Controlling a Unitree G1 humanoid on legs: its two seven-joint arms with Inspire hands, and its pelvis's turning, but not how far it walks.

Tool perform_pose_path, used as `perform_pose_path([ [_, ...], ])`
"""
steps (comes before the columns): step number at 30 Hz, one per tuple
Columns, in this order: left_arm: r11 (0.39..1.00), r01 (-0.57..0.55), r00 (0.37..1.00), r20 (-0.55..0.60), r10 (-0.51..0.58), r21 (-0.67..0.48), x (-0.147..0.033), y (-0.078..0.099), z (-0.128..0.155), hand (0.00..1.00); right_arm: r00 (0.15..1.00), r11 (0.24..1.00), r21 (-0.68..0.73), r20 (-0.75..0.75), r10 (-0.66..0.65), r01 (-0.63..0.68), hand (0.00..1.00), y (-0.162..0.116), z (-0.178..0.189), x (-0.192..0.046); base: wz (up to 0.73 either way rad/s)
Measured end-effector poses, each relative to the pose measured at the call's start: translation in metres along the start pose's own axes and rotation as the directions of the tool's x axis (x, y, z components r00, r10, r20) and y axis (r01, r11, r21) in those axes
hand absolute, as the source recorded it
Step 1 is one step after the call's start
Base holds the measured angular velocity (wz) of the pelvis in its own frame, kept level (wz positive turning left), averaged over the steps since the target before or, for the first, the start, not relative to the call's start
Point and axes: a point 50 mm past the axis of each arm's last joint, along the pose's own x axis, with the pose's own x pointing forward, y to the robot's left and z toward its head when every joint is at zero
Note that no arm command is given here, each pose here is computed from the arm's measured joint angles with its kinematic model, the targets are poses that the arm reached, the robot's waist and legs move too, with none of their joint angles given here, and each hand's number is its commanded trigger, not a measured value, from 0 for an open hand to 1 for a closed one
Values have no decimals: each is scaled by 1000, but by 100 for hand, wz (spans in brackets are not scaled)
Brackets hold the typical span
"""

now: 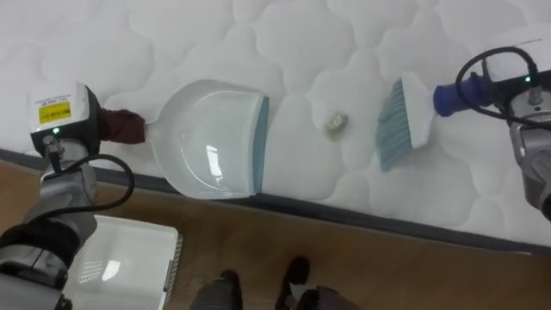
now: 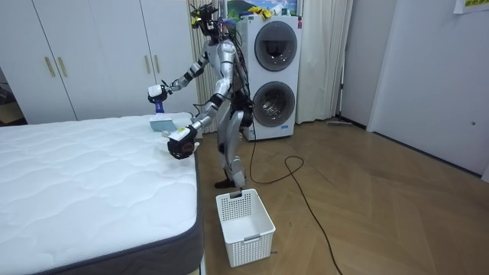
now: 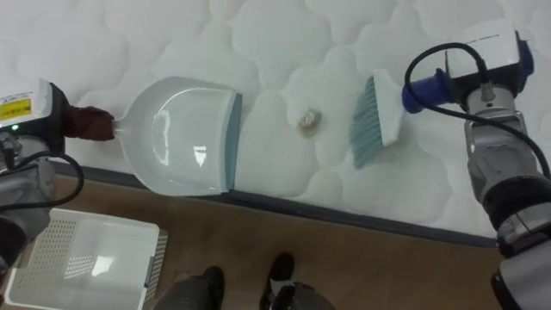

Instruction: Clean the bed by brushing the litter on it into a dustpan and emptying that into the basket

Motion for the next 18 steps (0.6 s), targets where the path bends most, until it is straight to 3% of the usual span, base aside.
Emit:
perform_pose_path([
  [18, 1000, 5, 999, 38, -6, 27, -1, 1, 5, 100, 991, 998, 47, 125, -40, 34, 100, -12, 46, -2, 0],
])
